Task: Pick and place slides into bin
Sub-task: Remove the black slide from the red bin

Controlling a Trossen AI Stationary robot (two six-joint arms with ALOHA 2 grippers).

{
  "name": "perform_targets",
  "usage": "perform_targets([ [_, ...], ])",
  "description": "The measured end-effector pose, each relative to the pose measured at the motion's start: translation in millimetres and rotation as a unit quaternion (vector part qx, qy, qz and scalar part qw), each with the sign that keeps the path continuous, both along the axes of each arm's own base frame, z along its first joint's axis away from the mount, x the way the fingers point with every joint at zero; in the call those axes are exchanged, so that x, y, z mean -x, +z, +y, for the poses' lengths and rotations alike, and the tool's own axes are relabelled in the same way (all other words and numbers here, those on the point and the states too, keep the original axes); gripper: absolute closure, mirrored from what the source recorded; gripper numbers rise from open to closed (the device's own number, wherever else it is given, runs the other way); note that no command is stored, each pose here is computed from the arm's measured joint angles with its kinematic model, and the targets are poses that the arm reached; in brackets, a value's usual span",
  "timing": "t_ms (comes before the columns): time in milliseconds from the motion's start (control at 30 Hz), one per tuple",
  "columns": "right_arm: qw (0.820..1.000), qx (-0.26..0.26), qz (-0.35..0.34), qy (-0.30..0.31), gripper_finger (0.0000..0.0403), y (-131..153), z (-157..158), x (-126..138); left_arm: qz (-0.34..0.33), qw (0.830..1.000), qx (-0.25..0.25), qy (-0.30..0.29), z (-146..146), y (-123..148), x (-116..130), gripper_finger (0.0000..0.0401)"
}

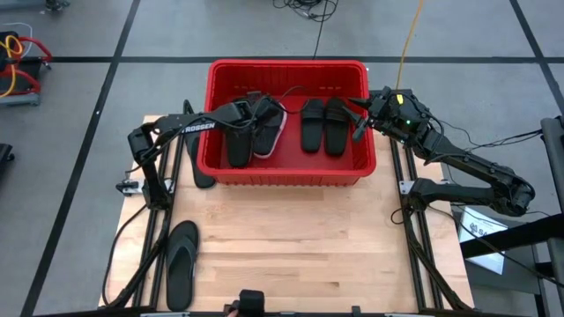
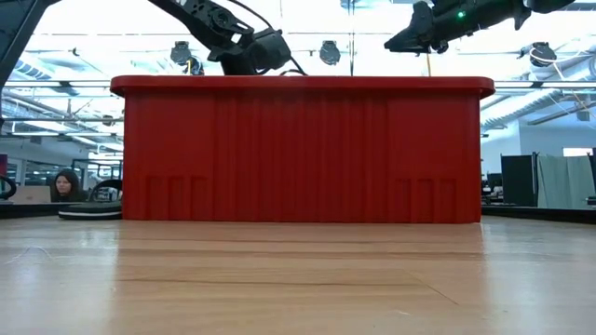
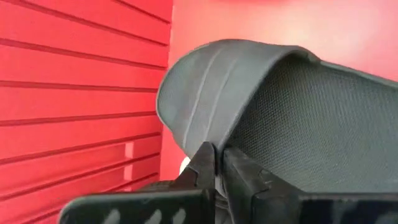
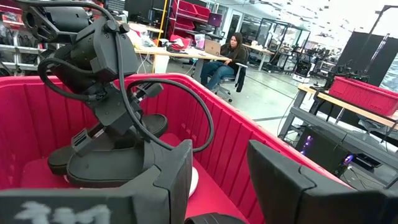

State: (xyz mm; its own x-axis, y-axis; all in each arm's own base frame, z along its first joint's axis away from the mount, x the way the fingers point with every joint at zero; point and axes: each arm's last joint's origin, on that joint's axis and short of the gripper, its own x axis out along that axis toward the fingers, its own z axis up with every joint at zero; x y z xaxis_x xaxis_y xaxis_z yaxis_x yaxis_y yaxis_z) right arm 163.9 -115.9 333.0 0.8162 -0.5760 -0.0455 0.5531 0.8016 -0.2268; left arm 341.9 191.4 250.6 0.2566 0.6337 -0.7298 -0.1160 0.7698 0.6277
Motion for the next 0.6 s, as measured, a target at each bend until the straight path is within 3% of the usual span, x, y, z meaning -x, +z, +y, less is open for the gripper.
perform_targets([
  [367,1.0,-0.002,-0.001,0.0,0.0259,0.0,0.0,0.0,-0.019,1.0,-0.001,0.014,-1.5,4.5,0.4,0.0398],
  [600,1.0,-0.003,-0.002,0.0,0.0259,0.0,0.0,0.0,-0.054,0.998,-0.033,0.015,-12.9,33.8,8.0,0.0399],
])
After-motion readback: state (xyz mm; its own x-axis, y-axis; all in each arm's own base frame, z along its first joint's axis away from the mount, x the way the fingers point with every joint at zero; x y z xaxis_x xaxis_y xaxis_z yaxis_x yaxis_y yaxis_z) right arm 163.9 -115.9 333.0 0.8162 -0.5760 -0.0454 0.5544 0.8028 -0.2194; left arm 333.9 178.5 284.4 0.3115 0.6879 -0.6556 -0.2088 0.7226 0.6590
